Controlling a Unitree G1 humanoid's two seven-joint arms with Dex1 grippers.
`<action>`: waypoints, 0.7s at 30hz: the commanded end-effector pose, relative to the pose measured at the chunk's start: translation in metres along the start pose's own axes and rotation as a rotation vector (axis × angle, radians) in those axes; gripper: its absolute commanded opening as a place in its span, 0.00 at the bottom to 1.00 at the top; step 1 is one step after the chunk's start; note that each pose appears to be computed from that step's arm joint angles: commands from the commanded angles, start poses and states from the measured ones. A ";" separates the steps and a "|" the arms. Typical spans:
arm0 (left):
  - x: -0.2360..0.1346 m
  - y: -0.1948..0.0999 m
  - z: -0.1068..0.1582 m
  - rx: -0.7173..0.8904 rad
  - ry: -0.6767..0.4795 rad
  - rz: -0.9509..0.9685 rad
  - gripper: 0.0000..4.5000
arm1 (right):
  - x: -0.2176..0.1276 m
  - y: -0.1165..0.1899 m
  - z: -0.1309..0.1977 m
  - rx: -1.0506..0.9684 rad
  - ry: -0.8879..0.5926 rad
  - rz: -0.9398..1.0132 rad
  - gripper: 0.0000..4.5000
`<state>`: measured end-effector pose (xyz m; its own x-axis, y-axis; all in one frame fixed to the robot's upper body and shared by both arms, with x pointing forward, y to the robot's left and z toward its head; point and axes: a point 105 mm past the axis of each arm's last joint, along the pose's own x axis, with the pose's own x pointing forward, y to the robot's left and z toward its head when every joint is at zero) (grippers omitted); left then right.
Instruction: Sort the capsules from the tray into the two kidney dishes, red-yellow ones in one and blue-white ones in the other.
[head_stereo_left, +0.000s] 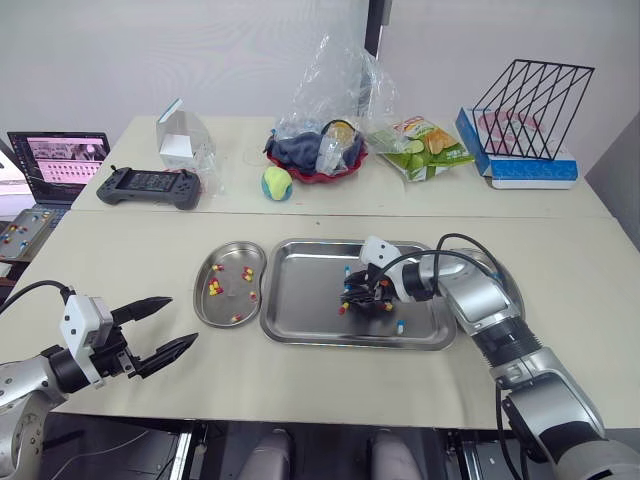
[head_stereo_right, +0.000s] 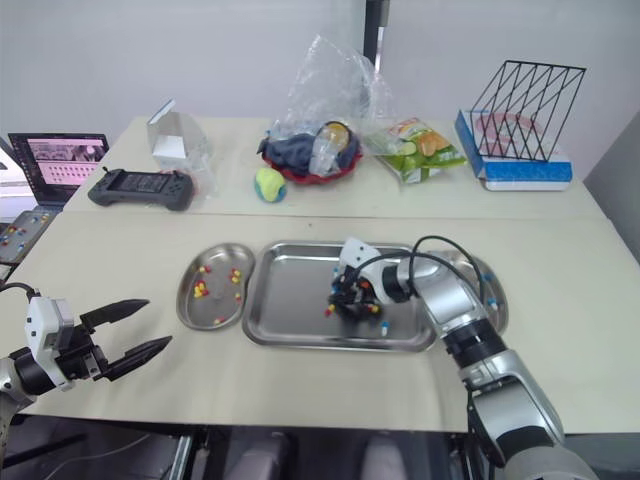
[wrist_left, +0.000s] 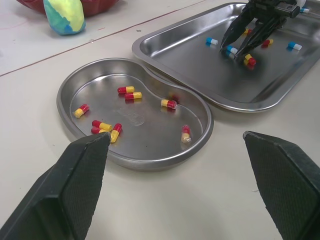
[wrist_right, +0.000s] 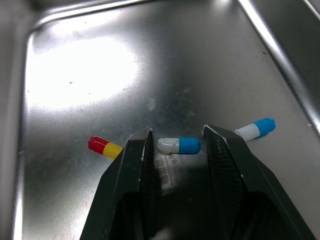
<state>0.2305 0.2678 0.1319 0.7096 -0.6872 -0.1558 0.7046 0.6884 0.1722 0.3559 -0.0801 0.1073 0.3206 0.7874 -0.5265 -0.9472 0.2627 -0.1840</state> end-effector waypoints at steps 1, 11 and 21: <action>-0.001 0.003 0.008 0.047 0.001 0.002 1.00 | -0.001 0.000 0.002 -0.017 -0.010 -0.003 0.38; -0.002 0.005 0.006 0.053 0.005 0.004 1.00 | 0.000 0.002 0.003 -0.023 -0.020 -0.009 0.12; -0.002 0.006 0.005 0.054 0.003 -0.003 1.00 | -0.016 0.006 0.034 0.016 -0.147 0.025 0.12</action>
<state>0.2329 0.2718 0.1304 0.7118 -0.6807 -0.1733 0.7023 0.6866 0.1881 0.3469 -0.0760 0.1148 0.2957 0.8235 -0.4842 -0.9552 0.2615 -0.1387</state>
